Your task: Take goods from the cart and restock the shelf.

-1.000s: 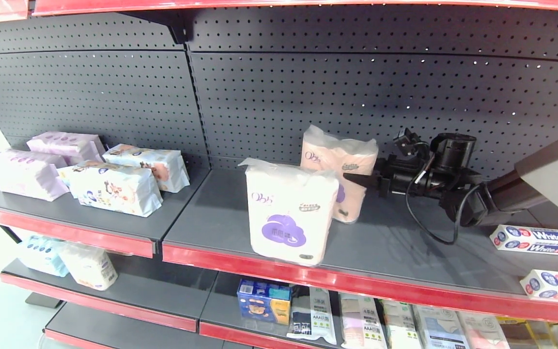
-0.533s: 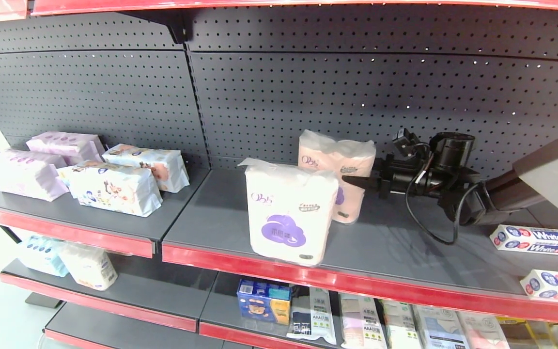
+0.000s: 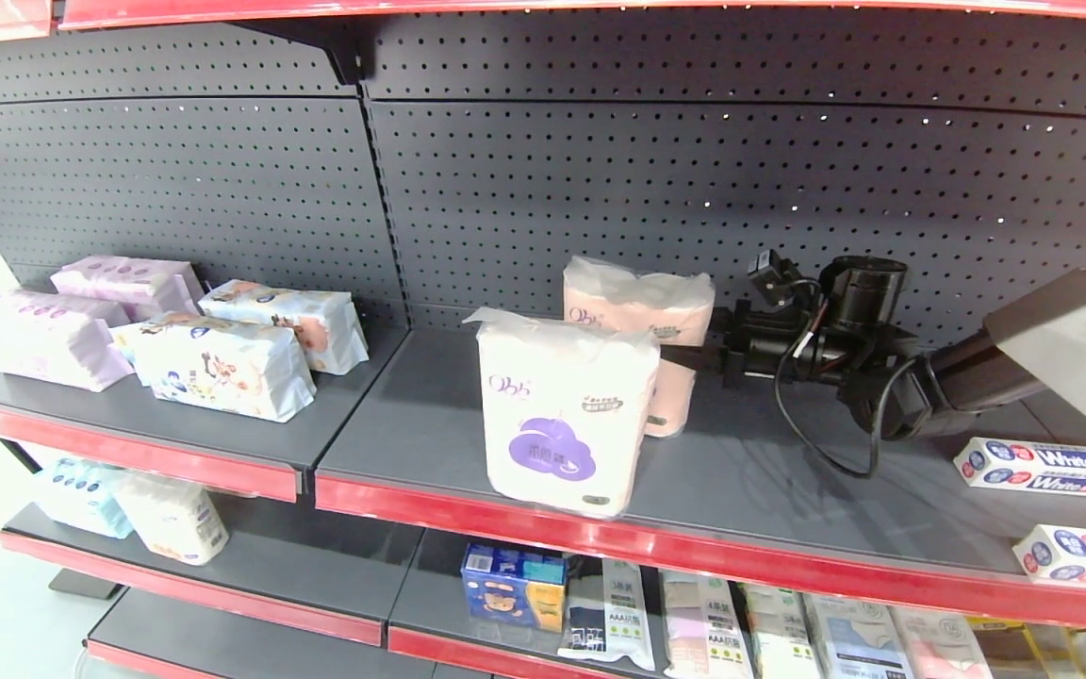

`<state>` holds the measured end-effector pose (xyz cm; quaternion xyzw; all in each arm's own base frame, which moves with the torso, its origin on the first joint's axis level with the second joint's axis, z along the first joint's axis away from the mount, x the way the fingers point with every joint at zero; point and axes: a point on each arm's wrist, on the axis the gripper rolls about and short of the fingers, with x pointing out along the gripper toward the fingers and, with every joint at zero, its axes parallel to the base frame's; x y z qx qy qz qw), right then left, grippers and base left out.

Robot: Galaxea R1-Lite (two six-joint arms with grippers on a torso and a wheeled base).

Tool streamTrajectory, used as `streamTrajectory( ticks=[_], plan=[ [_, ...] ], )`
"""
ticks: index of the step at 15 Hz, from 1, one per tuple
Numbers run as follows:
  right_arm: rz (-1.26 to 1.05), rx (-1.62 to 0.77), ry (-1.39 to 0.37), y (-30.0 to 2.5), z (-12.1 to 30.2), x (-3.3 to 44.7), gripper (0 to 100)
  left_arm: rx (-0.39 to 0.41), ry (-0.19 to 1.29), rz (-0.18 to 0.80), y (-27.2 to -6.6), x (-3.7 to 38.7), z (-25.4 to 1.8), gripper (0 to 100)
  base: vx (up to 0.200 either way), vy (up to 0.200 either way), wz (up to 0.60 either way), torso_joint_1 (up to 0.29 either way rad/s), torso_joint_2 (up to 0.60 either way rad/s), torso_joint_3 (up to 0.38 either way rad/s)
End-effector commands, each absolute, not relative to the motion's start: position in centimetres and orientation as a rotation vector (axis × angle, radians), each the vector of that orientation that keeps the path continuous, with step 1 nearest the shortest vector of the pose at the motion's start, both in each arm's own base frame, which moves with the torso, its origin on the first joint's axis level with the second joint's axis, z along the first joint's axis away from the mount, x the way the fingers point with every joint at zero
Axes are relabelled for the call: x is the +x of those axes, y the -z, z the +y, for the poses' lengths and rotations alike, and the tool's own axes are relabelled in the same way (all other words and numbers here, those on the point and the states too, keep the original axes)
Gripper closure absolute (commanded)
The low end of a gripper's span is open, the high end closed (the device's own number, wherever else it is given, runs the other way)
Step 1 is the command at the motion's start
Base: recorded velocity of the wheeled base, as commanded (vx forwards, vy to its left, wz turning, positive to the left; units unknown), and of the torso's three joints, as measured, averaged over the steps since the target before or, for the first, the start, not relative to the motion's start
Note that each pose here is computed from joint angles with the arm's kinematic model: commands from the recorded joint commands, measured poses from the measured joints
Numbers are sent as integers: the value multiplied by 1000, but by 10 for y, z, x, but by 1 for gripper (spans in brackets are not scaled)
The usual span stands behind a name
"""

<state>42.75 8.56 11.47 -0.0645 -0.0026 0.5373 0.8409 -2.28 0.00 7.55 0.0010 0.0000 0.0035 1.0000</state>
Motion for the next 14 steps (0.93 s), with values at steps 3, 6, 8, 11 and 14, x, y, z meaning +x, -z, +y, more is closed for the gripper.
streamTrajectory(
  ticks=[3, 6, 8, 11, 14],
  plan=[
    [-1, -134, -1131, -115, 87, 426, 100, 2, -8, 2, -76, -23, 0, 0, 0, 0, 0, 0, 0, 0],
    [14, -131, -1105, -112, 86, 426, 100, 2, -8, 2, -76, -23, 0, 0, 0, 0, 0, 0, 0, 0],
    [8, -132, -1089, -115, 86, 427, 100, 3, -8, 2, -76, -23, 0, 0, 0, 0, 0, 0, 0, 0],
    [8, -132, -1078, -118, 87, 425, 100, 2, -8, 2, -76, -23, 0, 0, 0, 0, 0, 0, 0, 0],
    [7, -133, -1079, -119, 90, 424, 100, 3, -9, 2, -76, -23, 0, 0, 0, 0, 0, 0, 0, 0]
  ],
)
